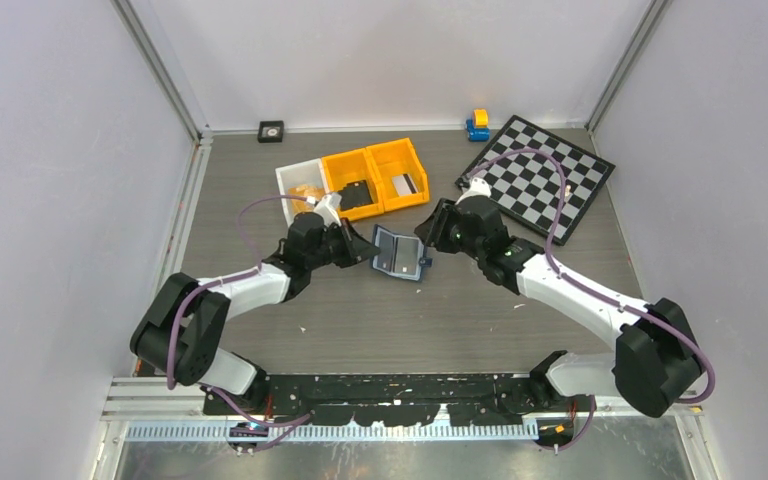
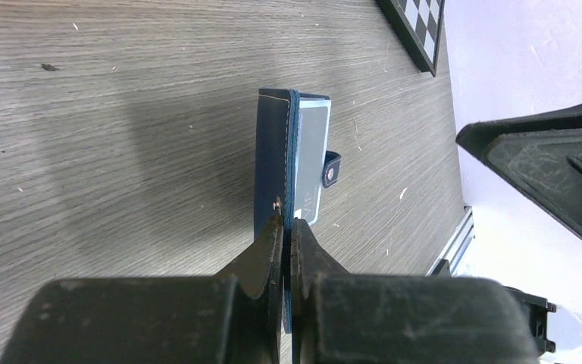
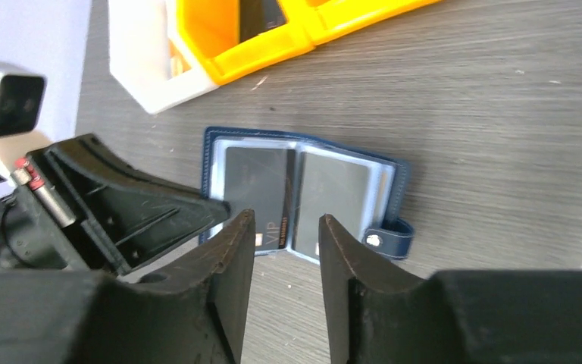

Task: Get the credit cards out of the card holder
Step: Remove the credit card from the card holder.

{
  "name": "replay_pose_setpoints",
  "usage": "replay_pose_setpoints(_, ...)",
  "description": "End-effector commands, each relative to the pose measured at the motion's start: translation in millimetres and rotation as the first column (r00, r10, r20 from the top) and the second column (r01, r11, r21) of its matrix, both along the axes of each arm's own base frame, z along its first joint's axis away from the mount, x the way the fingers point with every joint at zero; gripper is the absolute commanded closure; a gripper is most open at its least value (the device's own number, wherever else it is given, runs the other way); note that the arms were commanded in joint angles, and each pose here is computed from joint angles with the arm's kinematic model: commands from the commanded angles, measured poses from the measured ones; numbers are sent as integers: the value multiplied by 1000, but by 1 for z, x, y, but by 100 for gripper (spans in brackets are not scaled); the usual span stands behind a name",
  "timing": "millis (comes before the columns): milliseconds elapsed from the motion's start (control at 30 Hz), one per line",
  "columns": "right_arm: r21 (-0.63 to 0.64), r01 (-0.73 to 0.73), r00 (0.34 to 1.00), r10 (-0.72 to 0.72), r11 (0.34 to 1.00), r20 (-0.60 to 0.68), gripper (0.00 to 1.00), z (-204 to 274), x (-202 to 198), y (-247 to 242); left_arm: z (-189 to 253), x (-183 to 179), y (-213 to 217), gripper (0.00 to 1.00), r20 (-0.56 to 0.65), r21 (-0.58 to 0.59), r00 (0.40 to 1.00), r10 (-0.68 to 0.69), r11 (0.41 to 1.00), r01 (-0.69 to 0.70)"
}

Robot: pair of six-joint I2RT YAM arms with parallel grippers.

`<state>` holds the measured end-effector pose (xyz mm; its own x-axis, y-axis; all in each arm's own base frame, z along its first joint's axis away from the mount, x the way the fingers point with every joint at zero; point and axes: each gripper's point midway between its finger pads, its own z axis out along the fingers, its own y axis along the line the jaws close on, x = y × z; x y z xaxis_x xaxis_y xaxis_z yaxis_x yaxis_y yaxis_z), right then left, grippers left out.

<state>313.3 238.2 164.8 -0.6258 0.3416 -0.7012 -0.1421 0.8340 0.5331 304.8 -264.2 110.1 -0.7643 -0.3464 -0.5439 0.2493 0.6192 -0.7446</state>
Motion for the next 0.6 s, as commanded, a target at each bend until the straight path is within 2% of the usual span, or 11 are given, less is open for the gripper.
replay_pose_setpoints(0,109,-167,986,163,980,43,64,14,-5,36,30,7,-7,100,48,-82,999,-14,997,18)
replay_pose_setpoints(133,154,-229,973,230,961,15,73,9,-8,52,37,6,-6,100,46,-125,999,-17,992,22)
replay_pose_setpoints(567,339,-262,948,306,903,-83,73,-7,-2,66,77,2,3,100,60,-325,998,-27,945,45)
